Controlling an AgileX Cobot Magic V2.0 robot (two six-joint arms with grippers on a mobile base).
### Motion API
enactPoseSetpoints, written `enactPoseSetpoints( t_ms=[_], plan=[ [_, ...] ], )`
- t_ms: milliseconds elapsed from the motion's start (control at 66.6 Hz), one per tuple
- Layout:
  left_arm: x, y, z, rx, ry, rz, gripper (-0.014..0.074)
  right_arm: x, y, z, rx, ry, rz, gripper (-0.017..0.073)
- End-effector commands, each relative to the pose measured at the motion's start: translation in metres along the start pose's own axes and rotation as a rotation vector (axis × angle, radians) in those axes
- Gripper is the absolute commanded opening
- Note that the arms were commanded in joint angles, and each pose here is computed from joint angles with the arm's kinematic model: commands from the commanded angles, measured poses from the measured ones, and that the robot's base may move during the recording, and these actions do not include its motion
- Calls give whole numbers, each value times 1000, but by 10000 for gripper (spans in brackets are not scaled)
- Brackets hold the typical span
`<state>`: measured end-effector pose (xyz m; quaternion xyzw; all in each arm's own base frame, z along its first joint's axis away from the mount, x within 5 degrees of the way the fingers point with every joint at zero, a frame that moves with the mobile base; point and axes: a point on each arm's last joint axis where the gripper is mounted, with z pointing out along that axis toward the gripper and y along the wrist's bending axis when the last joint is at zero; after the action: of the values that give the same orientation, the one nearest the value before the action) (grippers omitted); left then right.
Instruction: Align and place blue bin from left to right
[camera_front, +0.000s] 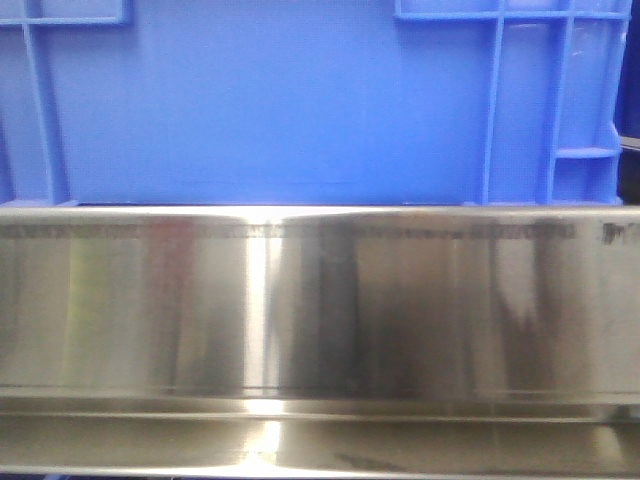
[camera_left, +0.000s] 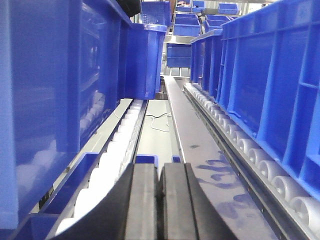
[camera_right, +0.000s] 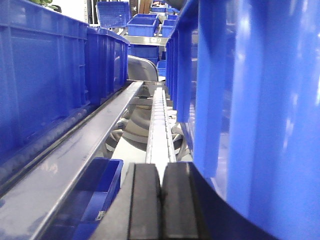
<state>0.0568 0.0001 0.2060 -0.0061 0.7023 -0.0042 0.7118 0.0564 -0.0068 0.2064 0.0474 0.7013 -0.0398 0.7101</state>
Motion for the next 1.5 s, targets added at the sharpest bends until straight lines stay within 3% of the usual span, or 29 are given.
enactPoseSetpoints(
  t_ms=[0,585,780,990,1036,1111,1261,1486],
  plan=[
    [-2,0,0,0,-16,-2,-111,0,0,0,-1,-1,-5,-70],
    [-3,0,0,-1,-23,9,-111,-1,0,0,0,-7,-5,-70],
    [-10,0,-1,-3,-107,9,-111,-4,0,0,2,-48,-5,-70],
    [-22,0,-3,-6,-241,9,-111,-20,-1,-3,12,-222,1,-70],
    [-25,1,-4,-7,-266,9,-111,-20,-1,-2,8,-219,48,-70],
    [-30,1,-5,-9,-328,3,-111,-27,-1,-4,0,-204,91,-70],
    [-34,1,-6,-10,-352,2,-111,-61,1,-13,-29,-220,91,-70],
    [-73,0,-16,-4,-386,2,-111,-116,4,-39,-128,-236,97,-70]
  ],
)
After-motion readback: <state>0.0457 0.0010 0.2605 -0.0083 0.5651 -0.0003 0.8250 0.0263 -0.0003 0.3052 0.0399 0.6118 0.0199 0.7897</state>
